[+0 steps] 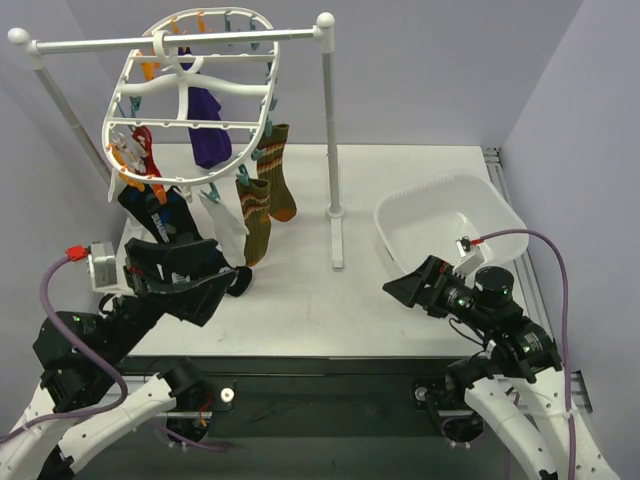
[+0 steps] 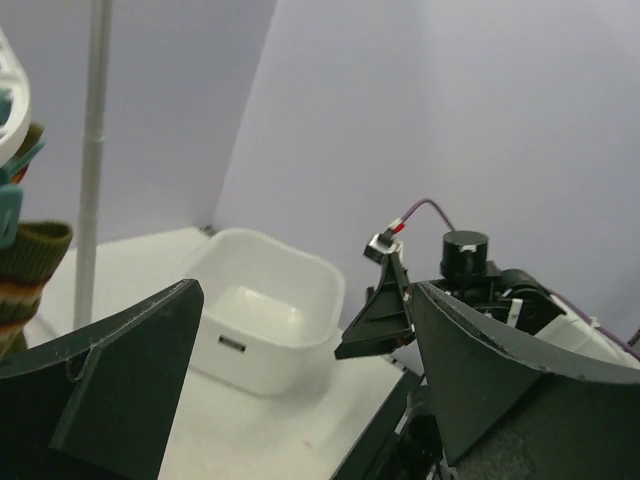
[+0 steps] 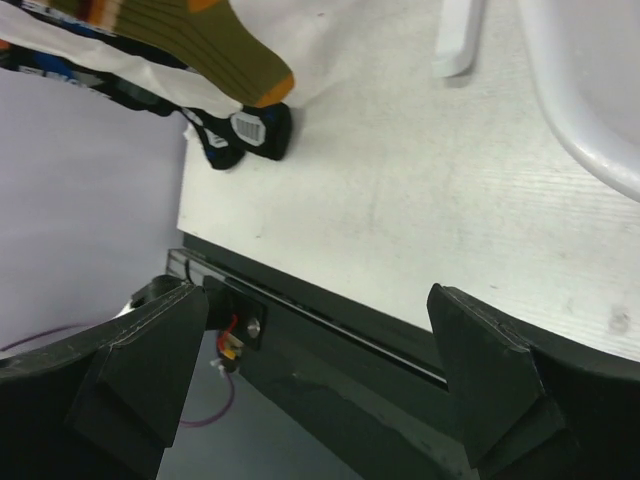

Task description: Remove the socks clipped to the hanger

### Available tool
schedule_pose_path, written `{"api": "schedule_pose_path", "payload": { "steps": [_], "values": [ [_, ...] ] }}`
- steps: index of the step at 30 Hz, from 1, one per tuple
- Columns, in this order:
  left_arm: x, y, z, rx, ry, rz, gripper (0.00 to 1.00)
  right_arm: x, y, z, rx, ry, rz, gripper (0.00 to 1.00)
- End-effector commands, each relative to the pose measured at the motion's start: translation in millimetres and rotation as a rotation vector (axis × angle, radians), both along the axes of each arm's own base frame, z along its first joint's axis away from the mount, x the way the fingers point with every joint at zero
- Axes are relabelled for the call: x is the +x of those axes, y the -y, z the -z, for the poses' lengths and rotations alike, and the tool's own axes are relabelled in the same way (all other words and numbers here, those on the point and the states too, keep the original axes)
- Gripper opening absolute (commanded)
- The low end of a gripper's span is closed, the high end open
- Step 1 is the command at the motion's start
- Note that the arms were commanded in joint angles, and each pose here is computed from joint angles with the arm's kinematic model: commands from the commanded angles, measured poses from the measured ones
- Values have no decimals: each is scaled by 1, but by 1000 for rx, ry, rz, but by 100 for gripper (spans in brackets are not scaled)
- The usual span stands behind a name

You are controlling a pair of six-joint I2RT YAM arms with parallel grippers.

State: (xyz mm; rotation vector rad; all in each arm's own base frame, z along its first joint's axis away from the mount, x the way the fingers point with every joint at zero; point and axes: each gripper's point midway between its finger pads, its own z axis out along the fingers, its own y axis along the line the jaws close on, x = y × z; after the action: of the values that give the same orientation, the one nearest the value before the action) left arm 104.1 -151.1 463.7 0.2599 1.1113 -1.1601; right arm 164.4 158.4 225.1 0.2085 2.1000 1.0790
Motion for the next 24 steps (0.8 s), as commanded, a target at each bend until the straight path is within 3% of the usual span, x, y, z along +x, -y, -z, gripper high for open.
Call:
{"api": "schedule_pose_path", "payload": {
  "steps": [1,4,9,16,18,24],
  "values": [
    [31,-18,45,97,-305,-171,98,0,15,7,-137,-18,18,100],
    [25,-28,51,105,-373,-180,97,3,20,1,-168,19,31,100],
    [8,-32,35,49,-297,-116,97,4,25,-8,-220,62,18,100],
    [34,-21,55,347,-467,-225,90,28,14,-18,-347,66,-96,100],
    [35,-17,57,402,-459,-215,88,35,2,-25,-351,97,-138,98],
    [30,-10,60,385,-427,-165,85,56,-69,-57,-405,303,-286,97]
  ]
}}
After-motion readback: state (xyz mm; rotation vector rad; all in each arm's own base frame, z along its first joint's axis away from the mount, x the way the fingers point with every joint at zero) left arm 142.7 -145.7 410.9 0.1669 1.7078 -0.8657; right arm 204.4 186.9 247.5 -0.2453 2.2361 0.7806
